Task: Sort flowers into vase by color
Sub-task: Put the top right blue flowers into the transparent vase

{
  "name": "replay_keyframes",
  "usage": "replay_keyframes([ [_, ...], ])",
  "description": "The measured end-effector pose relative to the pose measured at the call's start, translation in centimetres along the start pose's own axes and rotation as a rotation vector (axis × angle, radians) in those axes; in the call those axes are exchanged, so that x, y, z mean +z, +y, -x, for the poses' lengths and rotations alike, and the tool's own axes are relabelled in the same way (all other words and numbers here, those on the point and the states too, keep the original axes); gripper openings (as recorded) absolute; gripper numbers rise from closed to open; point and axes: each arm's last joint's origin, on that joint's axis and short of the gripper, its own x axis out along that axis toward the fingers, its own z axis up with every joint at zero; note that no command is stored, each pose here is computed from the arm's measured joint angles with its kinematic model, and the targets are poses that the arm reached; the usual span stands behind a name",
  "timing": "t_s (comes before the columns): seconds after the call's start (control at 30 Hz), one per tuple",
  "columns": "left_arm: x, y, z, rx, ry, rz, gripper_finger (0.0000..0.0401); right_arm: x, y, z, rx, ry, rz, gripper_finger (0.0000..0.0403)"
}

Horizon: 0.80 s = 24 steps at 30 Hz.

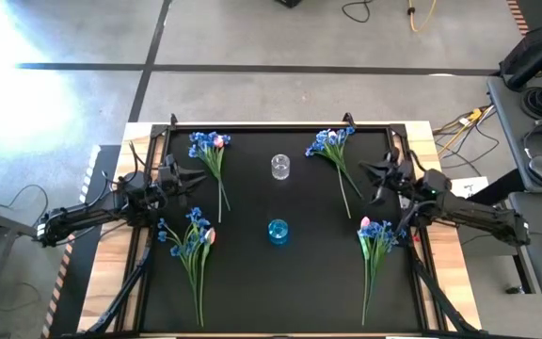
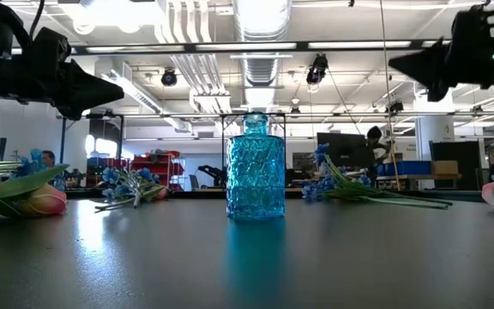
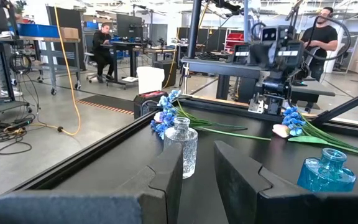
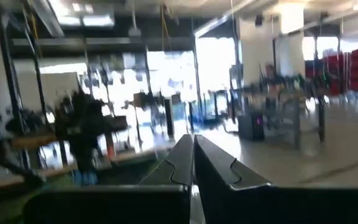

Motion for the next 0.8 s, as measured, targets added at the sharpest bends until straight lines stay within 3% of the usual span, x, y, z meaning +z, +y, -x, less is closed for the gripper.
replay_keyframes([
  [0.13,0.0,0.0,0.0,0.001,0.000,0.000,0.0077,0.0,0.0,-0.4,-0.003,0.006,-0.010,0.0009],
  [0.23,0.0,0.0,0.0,0.001,0.000,0.000,0.0077,-0.8,-0.3,-1.2,-0.113,0.184,-0.048,0.0009],
  [0.4,0.0,0.0,0.0,0.000,0.000,0.000,0.0077,-2.8,-0.8,-3.4,-0.334,0.604,-0.018,0.0027],
  [0.63,0.0,0.0,0.0,0.000,0.000,0.000,0.0077,-3.8,-1.2,-7.5,-0.501,0.978,-0.041,0.0097],
  [0.8,0.0,0.0,0.0,0.000,0.000,0.000,0.0077,-4.5,-3.0,-10.6,-0.607,1.219,-0.034,0.0146],
])
